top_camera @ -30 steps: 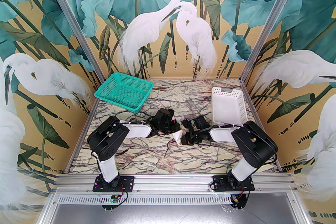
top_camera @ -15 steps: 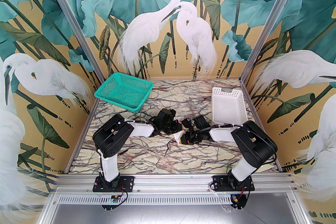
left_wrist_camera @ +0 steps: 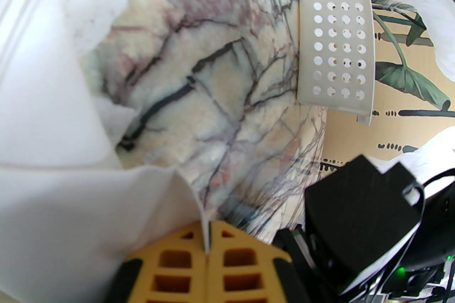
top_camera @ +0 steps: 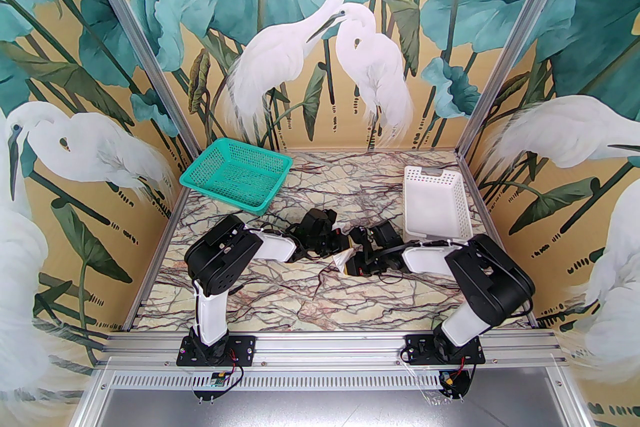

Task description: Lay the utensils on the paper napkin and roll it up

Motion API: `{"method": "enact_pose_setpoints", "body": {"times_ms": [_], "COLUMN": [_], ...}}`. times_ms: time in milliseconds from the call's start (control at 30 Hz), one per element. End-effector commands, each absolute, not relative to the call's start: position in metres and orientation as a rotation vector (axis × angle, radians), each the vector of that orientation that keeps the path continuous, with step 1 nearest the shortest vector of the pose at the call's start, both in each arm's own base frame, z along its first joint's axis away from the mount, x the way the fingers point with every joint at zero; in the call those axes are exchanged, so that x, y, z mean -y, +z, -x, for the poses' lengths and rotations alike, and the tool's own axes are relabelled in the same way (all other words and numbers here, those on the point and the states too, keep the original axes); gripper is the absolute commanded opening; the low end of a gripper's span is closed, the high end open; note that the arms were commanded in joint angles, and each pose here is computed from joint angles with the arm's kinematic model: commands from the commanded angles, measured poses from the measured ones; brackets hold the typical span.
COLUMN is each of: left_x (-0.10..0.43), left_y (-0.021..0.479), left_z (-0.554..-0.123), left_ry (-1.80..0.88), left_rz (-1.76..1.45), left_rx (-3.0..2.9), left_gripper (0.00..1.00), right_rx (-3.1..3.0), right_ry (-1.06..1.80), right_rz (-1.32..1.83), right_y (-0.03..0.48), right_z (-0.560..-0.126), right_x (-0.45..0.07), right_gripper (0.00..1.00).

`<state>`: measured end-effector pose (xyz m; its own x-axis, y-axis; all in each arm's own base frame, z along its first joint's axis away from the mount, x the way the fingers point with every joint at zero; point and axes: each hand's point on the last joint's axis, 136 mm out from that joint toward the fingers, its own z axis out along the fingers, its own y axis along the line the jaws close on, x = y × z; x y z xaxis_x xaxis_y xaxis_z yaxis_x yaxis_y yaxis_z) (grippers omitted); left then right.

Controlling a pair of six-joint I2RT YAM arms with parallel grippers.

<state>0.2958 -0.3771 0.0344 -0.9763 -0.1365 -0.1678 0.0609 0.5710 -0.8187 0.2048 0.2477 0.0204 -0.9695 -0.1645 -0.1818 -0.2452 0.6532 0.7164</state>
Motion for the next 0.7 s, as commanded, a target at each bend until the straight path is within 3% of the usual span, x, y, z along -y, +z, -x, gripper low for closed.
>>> {"method": "enact_pose_setpoints", "body": {"times_ms": [0, 300, 667], "left_x": [0.374, 0.374, 0.373], "left_y": [0.02, 0.021, 0.022], "left_z": [-0.294, -0.293, -0.294], "left_ry": [-1.332, -1.333, -1.328], "left_rz": [0.094, 0.088, 0.086], "left_rx": [-2.613, -2.612, -2.611], "left_gripper": [0.0, 0.0, 0.0], "right_rx": [-2.827, -2.727, -2.716], "right_ry": [1.157, 1.186, 1.269], "right_rz": [0.29, 0.197, 0.158], "right_y": [0.023, 0.057, 0.053], "right_z": [-0.194, -0.217, -0.231], "right_x": [-0.233, -0.228, -0.245], "right_gripper": [0.2, 0.42, 0.44]}}
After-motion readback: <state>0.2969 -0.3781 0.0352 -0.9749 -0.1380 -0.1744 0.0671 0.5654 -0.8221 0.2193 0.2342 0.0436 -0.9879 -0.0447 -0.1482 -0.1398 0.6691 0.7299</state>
